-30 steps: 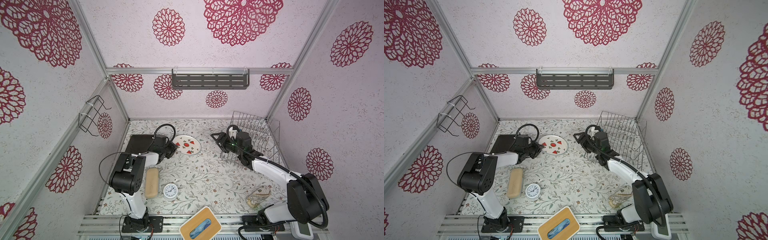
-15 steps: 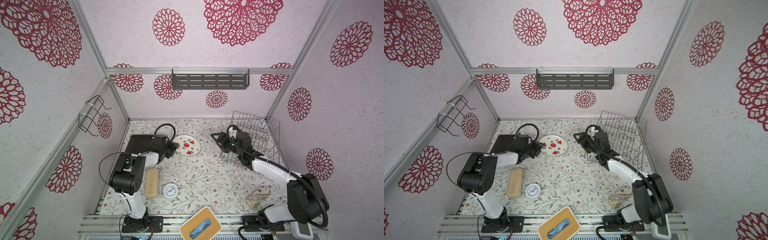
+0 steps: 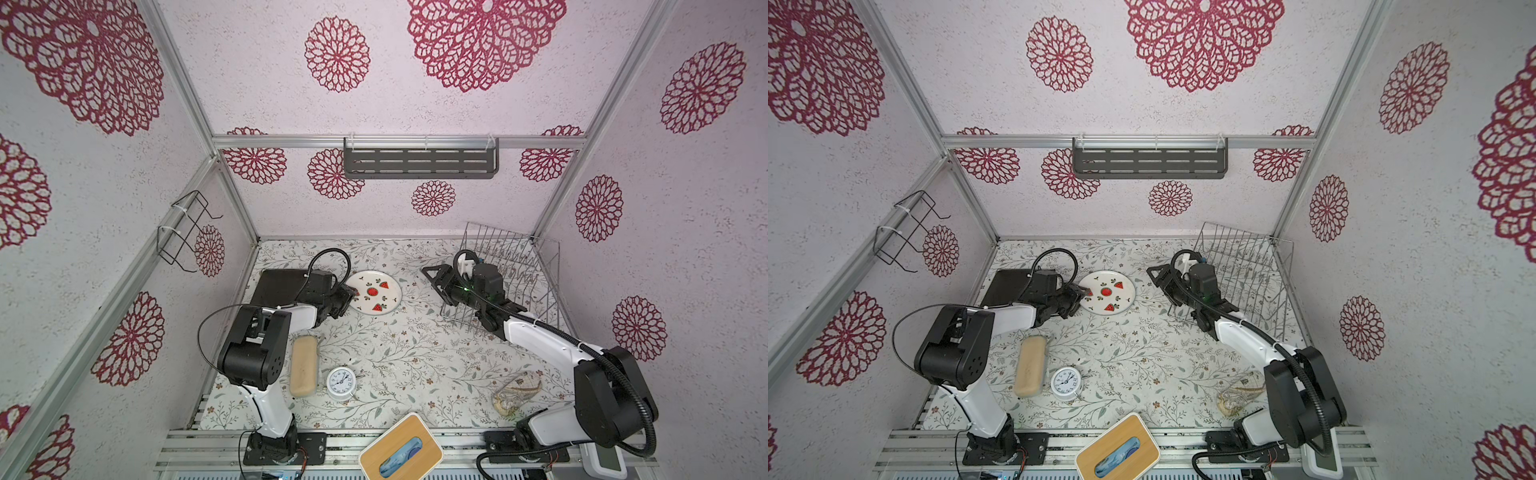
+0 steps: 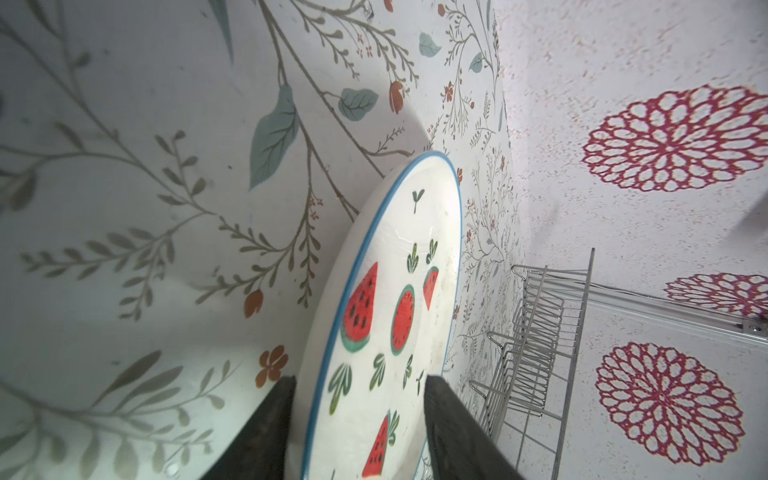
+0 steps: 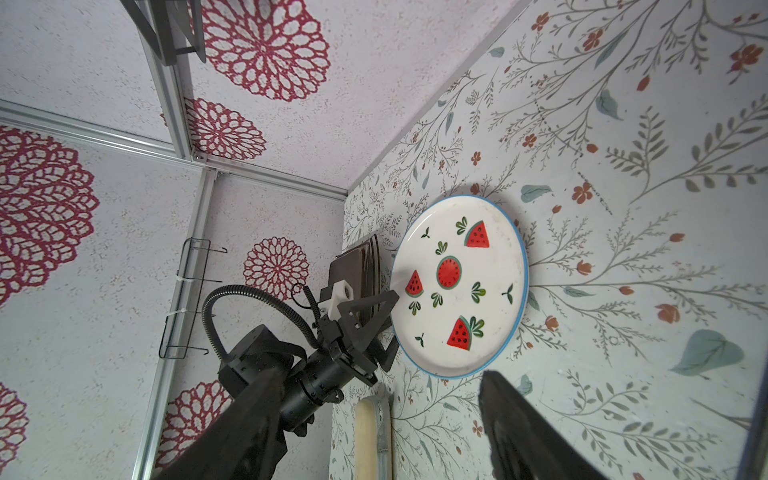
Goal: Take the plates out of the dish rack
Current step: 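Lower the white plate onto the table with the left gripper, then open the left gripper to release the white plate and raise it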
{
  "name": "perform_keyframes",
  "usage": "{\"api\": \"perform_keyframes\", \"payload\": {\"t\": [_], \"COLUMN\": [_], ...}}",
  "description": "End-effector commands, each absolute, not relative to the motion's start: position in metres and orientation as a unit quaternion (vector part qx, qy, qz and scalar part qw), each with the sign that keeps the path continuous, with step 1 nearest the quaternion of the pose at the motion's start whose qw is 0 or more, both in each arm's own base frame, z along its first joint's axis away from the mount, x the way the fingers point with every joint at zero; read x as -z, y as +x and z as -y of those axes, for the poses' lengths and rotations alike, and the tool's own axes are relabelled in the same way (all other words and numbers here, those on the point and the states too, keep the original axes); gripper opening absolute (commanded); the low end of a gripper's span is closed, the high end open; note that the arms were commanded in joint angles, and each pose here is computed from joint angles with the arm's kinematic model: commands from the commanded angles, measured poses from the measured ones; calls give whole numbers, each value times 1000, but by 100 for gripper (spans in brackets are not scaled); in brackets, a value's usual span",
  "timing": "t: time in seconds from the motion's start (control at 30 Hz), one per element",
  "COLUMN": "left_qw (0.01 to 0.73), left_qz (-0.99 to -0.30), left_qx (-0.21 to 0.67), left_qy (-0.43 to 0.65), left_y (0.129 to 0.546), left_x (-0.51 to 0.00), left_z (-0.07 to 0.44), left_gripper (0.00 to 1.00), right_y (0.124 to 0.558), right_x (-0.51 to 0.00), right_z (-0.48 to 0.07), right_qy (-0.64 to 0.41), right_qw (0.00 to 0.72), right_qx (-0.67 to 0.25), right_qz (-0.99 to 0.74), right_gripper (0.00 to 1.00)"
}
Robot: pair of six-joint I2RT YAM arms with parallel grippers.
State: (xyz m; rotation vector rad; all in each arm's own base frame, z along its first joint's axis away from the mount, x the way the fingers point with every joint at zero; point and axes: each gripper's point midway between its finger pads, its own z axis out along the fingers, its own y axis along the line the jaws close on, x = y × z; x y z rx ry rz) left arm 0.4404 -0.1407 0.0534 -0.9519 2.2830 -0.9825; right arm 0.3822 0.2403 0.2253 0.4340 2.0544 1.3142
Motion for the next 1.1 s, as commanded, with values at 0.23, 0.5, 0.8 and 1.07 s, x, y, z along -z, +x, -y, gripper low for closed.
{"api": "perform_keyframes", "payload": {"t": [0.23,0.5,0.8,1.07], "left_qw": [254,252,263,287], "left_qz": [-836,-840,-841,-843], "left_qx": [353,344,335,319], "left_qy": [-334,-336,-333,-324], "left_y": [450,446,444,441], "left_x": [-62,-58,-68,-92], "left_z": [133,127,120,112], "left_gripper": [60,62,64,66], "right_y": [387,388,388,390], "right_x": [-252,-249,-251,-254], "right_z": [-237,-235,-234,-229], "right_qy": [153,155,155,156], "right_qw": [363,362,365,372], "right_qx": [-509,-508,-508,-506], "right_qz": [-766,-766,-764,-763], "right_gripper": [78,78,78,78]}}
